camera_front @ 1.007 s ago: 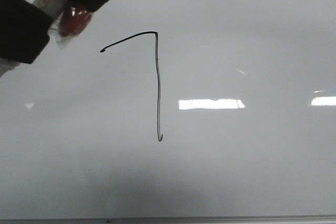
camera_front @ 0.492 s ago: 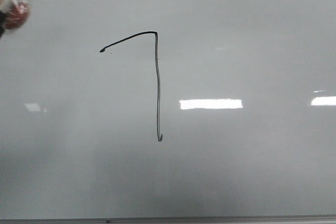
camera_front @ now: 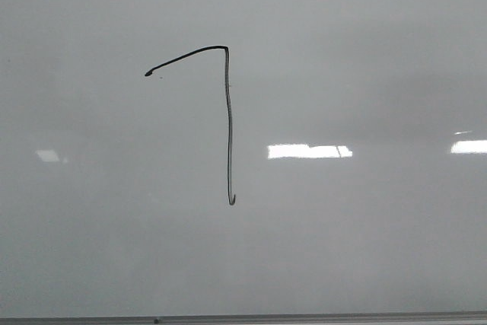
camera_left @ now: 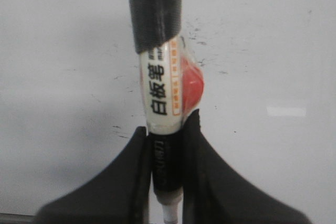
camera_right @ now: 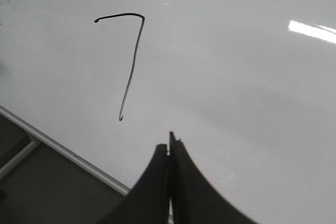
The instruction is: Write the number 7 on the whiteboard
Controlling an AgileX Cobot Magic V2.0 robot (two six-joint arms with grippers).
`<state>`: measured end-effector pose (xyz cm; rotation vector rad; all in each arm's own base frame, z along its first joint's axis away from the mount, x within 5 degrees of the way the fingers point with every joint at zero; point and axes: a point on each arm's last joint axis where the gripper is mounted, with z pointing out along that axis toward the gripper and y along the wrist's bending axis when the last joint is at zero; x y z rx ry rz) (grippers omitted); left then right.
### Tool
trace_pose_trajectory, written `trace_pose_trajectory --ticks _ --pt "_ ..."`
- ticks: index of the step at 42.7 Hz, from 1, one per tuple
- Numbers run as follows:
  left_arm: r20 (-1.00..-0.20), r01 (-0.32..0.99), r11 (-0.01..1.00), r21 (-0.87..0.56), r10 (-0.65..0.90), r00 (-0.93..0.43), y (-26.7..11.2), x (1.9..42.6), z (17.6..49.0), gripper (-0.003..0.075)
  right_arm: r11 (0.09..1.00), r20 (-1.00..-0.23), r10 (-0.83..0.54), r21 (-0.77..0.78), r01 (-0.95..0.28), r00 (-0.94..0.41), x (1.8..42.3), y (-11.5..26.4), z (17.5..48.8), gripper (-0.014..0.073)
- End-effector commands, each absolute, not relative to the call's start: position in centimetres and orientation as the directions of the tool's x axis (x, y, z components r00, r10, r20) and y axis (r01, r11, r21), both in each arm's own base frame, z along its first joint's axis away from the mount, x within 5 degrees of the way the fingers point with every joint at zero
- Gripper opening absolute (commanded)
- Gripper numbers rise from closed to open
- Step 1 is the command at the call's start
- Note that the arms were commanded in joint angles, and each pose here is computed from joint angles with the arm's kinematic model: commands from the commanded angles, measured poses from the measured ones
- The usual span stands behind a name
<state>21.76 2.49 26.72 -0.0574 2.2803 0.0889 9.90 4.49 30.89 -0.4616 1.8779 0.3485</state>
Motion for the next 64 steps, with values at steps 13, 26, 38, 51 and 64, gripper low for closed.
trace_pose_trajectory --ticks 13,26,38,51,64 --pt "-0.85 -0.089 0.995 0.042 -0.011 -0.527 3.2 27.2 24.7 -0.002 0.912 -0.975 -0.072 0.02 -0.41 -0.209 9.6 3.9 31.9 -0.0059" --pt "-0.838 -0.088 0.995 0.043 -0.012 -0.546 3.3 28.4 22.9 0.0002 0.912 -0.975 -0.072 0.02 -0.41 -0.209 9.6 3.9 31.9 -0.0059" --pt "-0.835 -0.088 0.995 0.043 -0.012 -0.55 3.3 28.3 22.9 0.0398 0.911 -0.975 -0.073 0.02 -0.411 -0.21 9.6 3.9 31.9 -0.0059" --pt "-0.868 -0.089 0.995 0.044 -0.006 -0.496 3.0 25.7 26.4 0.0458 0.912 -0.975 -0.072 0.02 -0.41 -0.209 9.6 3.9 31.9 -0.0059" --pt "-0.958 -0.099 0.994 0.052 0.021 -0.285 2.1 18.4 30.4 0.04 0.912 -0.975 -0.072 0.02 -0.409 -0.208 9.6 3.9 31.9 -0.0059"
